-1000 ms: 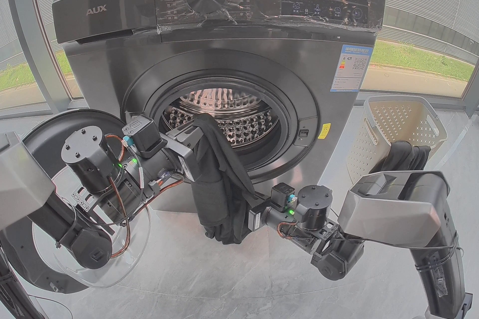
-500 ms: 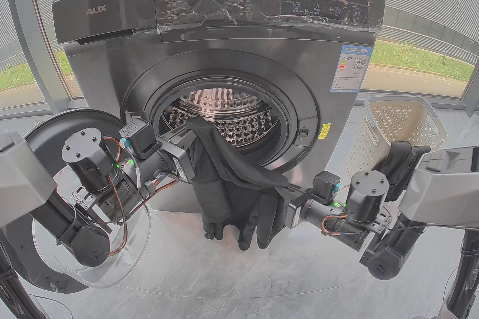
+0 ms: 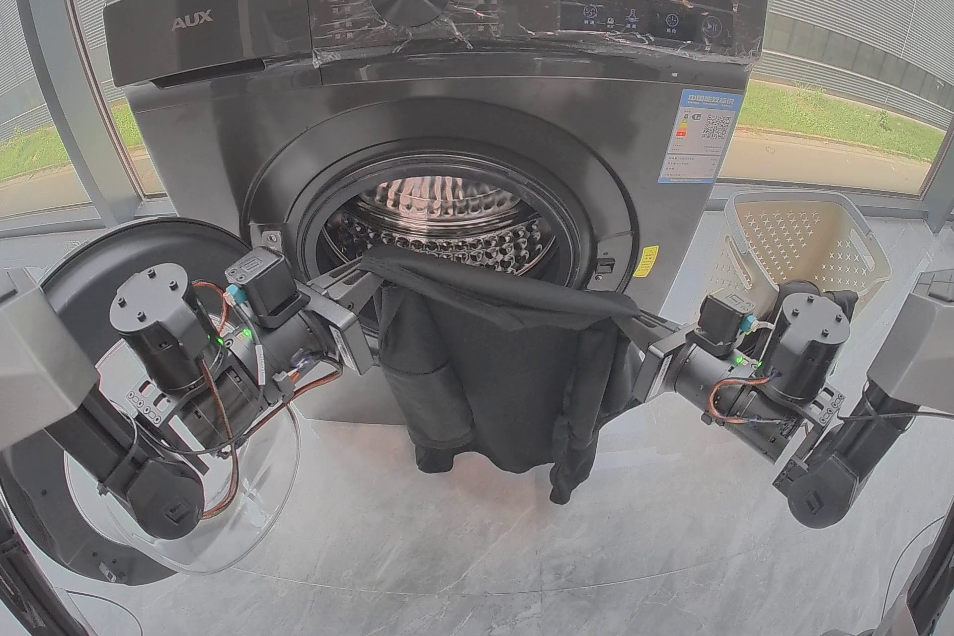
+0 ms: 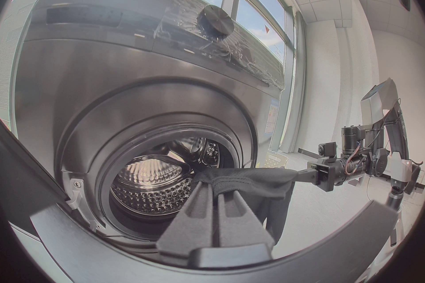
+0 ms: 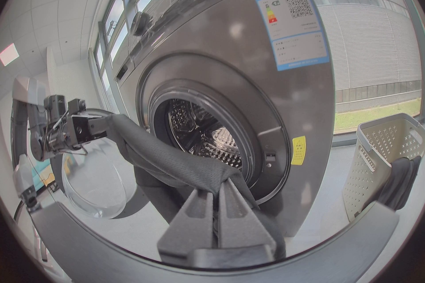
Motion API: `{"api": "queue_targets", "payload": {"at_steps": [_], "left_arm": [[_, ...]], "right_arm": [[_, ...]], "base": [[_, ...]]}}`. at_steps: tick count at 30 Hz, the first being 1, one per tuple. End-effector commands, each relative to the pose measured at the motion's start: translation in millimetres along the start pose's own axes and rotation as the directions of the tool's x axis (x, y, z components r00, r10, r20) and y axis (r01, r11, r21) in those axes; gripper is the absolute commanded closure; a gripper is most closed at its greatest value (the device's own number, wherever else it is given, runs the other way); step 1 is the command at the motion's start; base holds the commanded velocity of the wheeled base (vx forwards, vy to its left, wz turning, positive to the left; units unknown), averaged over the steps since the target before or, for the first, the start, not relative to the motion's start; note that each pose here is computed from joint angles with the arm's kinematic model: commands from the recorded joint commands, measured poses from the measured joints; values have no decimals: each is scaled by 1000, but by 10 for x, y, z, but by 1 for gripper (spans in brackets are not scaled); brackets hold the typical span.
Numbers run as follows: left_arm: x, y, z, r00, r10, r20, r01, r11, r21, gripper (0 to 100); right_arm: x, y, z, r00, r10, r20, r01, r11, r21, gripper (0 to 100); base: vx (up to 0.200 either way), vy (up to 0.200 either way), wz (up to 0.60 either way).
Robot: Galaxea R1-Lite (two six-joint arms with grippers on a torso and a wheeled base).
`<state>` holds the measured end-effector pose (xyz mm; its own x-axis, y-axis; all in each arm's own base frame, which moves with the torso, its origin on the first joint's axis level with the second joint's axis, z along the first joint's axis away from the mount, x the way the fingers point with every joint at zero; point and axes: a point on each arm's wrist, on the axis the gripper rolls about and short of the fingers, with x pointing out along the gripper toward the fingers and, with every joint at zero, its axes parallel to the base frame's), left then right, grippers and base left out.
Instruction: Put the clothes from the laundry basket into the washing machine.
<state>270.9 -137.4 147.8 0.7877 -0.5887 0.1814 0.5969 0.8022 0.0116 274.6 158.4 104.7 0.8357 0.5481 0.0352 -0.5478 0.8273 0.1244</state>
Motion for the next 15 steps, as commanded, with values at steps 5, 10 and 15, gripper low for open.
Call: {"api": "queue_targets", "payload": {"at_steps": [5, 10, 15], "left_arm": [[-195, -81, 237, 998, -22, 53, 22, 1000, 9, 100], [-241, -114, 362, 995, -35, 93, 34, 999, 16, 100], [-259, -130, 433, 992, -39, 117, 37, 999, 22, 100]], "right_arm": [[-107, 80, 342, 993, 14, 114, -17, 999, 28, 100], [-118, 177, 446, 988, 5, 156, -10, 1000, 28, 100], [-75, 231, 512, 982, 0, 191, -7, 999, 34, 100]], "base": [[0, 0, 0], [0, 0, 0], [0, 0, 0]]}}
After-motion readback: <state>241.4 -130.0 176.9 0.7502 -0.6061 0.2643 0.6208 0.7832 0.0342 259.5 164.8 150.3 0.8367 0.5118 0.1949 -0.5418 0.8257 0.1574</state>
